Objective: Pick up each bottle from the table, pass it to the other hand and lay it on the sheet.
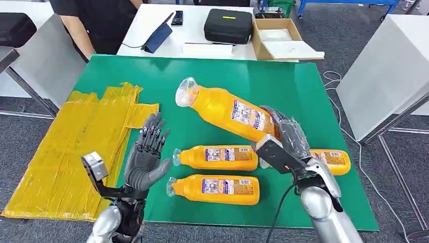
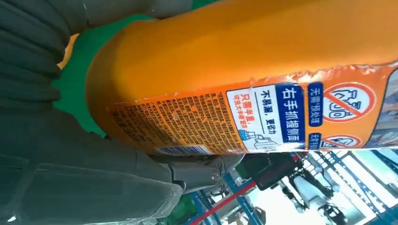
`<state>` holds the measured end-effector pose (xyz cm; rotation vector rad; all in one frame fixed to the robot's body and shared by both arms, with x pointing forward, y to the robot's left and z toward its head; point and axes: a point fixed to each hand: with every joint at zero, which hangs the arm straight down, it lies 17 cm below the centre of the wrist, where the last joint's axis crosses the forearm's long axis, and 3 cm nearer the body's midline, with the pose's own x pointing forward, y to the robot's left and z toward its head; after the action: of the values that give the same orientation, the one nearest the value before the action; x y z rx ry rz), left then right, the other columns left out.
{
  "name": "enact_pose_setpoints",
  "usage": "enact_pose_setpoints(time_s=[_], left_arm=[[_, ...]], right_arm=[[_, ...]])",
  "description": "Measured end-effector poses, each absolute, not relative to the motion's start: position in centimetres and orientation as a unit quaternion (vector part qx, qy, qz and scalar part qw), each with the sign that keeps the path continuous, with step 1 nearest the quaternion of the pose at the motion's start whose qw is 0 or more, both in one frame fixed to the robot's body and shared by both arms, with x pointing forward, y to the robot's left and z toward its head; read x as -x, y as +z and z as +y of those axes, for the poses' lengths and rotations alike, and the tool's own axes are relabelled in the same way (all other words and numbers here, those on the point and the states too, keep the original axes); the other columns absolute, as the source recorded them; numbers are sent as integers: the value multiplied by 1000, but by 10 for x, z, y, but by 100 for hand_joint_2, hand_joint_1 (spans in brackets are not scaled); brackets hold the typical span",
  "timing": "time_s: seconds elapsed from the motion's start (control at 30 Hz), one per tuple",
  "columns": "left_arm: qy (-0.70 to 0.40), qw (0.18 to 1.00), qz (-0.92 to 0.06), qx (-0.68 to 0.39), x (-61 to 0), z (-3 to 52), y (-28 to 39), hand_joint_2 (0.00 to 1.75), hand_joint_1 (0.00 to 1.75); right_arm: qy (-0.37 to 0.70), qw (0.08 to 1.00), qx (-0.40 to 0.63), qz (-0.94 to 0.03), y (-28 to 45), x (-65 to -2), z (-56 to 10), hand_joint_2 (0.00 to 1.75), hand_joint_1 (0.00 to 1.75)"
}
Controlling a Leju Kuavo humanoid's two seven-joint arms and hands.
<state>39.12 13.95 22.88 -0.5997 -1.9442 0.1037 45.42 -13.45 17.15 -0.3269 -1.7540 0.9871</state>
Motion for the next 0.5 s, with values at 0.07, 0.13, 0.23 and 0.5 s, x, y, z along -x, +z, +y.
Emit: enact_pose_setpoints(time_s=[0.07, 0.13, 0.23, 0.5], left_arm=[[43, 527, -811, 250, -392, 139, 227, 175, 0], [43, 528, -811, 249, -394, 138, 226, 175, 0], [44, 530, -810, 247, -401, 135, 228, 175, 0], [52, 532, -810, 241, -417, 124, 237, 175, 0]], right_arm=[[412, 522, 134, -735, 174, -454, -131, 175, 175], [409, 520, 131, -738, 178, -455, -127, 175, 175], [400, 517, 114, -748, 191, -456, -110, 175, 175], [393, 513, 82, -759, 220, -462, -64, 175, 175]])
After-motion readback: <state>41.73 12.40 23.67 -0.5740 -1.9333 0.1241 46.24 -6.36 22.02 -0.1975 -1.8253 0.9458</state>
